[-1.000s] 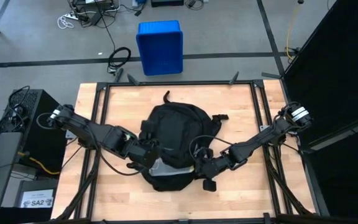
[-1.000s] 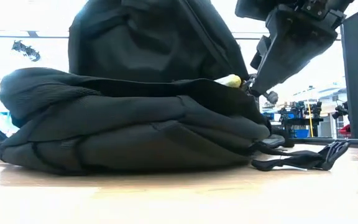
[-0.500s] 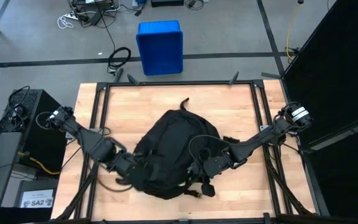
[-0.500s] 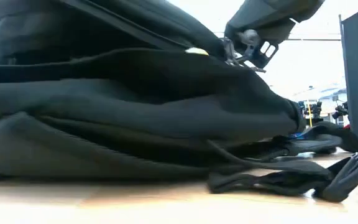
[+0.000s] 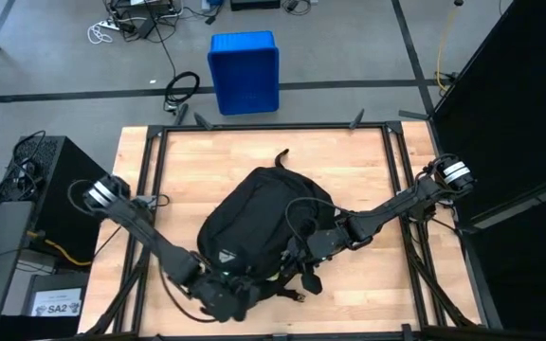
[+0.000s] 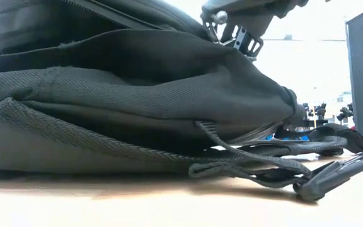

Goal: Unpack backpack
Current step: Close the backpack

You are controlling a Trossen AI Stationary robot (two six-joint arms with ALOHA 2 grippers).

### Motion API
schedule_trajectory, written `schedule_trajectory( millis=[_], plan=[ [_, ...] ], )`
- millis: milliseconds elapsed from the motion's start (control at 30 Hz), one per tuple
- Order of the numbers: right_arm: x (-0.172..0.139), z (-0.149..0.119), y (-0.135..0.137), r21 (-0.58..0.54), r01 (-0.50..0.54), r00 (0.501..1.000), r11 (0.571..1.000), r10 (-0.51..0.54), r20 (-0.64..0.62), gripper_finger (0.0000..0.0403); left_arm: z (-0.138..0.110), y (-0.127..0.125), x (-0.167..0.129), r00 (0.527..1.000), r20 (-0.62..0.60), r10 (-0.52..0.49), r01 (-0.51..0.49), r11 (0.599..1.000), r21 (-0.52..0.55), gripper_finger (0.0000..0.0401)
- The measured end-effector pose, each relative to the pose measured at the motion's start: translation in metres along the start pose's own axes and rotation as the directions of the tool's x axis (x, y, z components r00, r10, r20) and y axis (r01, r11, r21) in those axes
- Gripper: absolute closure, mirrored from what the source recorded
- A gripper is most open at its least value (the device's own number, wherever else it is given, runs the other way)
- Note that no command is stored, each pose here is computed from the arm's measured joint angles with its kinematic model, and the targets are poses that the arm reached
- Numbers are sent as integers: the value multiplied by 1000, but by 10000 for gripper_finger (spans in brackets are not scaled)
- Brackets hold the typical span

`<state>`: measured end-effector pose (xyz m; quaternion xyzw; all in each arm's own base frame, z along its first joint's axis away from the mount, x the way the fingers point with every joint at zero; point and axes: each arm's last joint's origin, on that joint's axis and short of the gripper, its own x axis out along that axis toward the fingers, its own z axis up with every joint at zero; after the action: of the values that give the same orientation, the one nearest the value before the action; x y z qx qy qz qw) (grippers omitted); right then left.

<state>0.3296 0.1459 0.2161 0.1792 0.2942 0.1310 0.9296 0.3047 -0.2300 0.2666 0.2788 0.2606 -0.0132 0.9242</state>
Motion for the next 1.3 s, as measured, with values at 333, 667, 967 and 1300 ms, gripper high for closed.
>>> schedule_trajectory(
  millis=[333,667,967,1300],
  plan=[
    [0,-2,3,-2,-46,999,999,46,-28,403,-21,0,56,998,-47,50,-52,998,-46,169],
    [0,-3,3,-3,-46,998,999,46,-37,403,-20,-3,67,999,1,33,-33,999,11,215],
    [-1,-3,3,-1,-53,997,999,53,-48,402,-21,1,71,1000,-1,2,-2,1000,5,365],
    [-2,-6,10,-28,-147,985,989,144,-93,392,-21,4,73,1000,6,-9,10,1000,-30,399]
  ],
)
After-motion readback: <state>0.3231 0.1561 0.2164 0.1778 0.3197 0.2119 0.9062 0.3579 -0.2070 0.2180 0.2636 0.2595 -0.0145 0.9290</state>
